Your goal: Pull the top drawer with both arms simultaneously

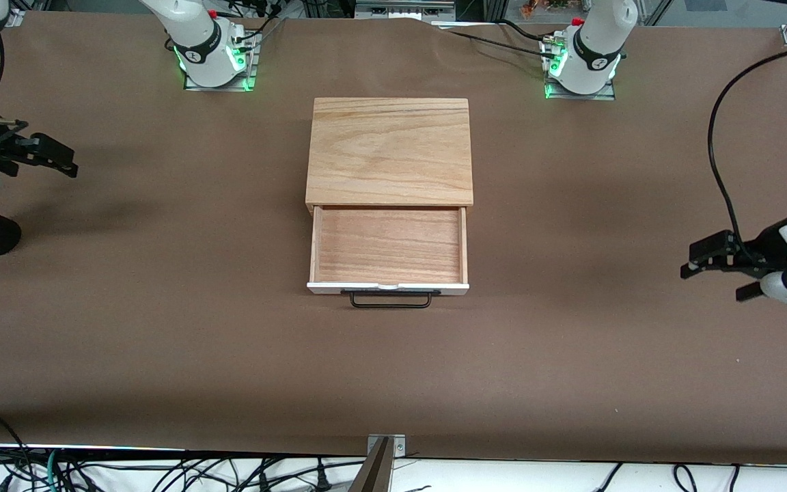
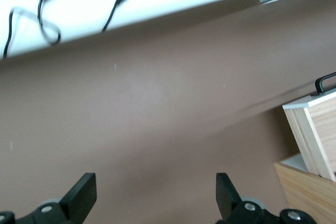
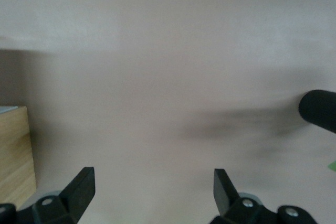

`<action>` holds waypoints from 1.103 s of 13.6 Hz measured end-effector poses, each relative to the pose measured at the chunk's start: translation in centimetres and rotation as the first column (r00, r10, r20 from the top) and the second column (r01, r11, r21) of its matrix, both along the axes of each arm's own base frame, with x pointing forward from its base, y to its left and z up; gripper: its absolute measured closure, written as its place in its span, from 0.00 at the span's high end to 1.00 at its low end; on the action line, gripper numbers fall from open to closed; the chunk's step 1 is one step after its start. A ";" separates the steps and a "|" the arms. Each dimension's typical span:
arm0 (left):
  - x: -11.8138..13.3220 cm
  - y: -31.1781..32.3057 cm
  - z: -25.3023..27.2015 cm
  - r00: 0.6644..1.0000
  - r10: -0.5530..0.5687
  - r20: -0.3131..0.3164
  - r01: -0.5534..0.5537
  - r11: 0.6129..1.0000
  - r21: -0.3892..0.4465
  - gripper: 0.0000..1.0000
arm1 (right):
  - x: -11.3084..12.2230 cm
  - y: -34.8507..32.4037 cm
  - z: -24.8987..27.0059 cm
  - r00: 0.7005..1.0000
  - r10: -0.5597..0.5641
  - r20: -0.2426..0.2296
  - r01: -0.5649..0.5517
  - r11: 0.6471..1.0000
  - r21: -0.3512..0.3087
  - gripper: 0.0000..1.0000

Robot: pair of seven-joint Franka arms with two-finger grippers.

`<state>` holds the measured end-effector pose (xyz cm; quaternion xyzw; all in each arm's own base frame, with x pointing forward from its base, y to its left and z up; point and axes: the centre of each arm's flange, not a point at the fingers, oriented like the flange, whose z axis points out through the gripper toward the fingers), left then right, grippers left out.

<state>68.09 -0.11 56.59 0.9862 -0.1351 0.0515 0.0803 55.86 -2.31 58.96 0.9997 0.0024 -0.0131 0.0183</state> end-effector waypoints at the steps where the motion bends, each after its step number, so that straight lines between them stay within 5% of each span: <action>1: -1.0 0.0 0.6 0.999 0.024 -0.039 -0.023 1.000 0.020 1.00 | 0.1 -0.4 0.7 1.000 -0.008 0.016 0.008 1.000 0.001 1.00; 6: -5.0 -0.1 2.4 0.966 0.146 -0.212 -0.128 0.987 0.094 1.00 | 0.0 -1.0 1.1 0.999 -0.030 0.017 0.030 0.999 0.013 1.00; 15: -9.1 -1.7 1.6 0.940 0.160 -0.300 -0.131 0.985 0.115 1.00 | 0.0 -0.6 1.0 0.999 -0.049 0.007 0.049 0.999 0.013 1.00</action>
